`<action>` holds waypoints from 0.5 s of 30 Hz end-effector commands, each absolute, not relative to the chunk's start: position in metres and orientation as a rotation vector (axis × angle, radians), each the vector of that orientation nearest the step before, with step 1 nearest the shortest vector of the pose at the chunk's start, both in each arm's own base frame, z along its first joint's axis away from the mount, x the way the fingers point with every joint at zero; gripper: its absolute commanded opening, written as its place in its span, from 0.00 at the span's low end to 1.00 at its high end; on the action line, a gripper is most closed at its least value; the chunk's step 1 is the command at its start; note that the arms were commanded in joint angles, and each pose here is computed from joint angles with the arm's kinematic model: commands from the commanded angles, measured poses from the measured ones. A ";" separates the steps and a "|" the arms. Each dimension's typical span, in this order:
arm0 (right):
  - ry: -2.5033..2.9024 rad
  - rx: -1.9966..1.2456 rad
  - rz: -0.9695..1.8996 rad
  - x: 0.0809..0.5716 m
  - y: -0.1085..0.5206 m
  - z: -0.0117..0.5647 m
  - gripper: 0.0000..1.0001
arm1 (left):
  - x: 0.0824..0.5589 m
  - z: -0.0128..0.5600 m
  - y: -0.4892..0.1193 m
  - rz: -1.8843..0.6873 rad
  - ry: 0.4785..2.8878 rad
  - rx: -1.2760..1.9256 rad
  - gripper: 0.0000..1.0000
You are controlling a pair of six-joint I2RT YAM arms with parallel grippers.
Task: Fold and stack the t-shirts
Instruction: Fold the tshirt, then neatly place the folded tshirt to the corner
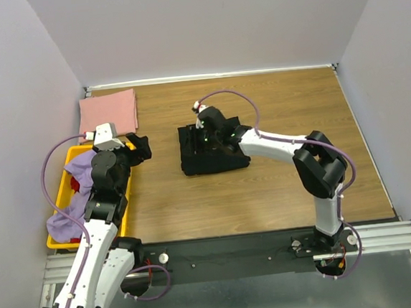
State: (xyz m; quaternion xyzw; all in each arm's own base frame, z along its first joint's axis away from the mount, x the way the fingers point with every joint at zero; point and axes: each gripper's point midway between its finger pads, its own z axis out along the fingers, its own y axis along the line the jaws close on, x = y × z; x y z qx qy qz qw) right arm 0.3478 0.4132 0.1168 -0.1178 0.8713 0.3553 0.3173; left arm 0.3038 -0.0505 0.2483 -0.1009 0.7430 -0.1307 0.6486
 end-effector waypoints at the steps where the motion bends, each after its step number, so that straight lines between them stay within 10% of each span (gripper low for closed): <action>1: 2.371 -0.469 0.509 0.342 0.385 0.077 0.49 | 0.304 0.247 -0.041 -0.259 1.686 -0.271 0.87; 15: 2.390 -0.772 0.303 0.295 0.424 0.030 0.48 | 0.307 0.241 -0.035 -0.239 1.707 -0.296 0.87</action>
